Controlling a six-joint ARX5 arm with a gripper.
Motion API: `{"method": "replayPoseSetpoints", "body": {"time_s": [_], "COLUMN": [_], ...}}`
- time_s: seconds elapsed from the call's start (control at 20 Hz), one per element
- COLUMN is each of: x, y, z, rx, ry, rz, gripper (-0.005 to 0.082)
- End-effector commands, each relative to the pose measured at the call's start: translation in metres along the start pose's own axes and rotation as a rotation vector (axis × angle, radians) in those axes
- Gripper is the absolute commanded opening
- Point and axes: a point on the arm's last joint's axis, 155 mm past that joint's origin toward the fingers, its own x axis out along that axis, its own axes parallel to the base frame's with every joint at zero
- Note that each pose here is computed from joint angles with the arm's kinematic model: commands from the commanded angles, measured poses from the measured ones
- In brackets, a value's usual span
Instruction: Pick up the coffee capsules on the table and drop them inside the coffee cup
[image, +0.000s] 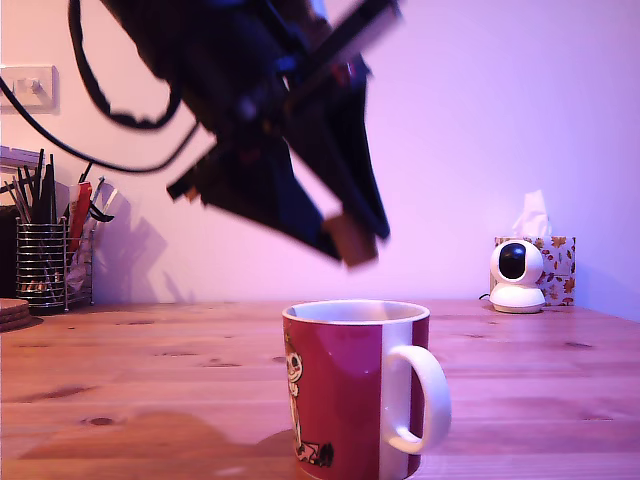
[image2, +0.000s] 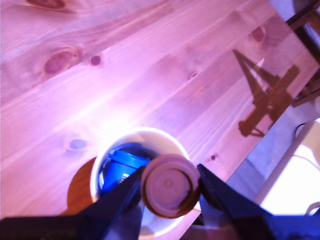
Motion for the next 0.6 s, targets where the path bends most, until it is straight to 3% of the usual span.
{"method": "replayPoseSetpoints", "body": {"time_s": [0.0,0.3,0.55], "x": [0.0043,0.0016,0.0040], "y": [0.0008,0.0094,0.0094], "z": [-0.0027,-0.0048,-0.0088], "rx": [0.043,0.107,0.140], "ry": [0.011,0.021,0.036], "rz": [0.030,0.114,0.128], "gripper": [0.0210,0.0210,0.0210]}}
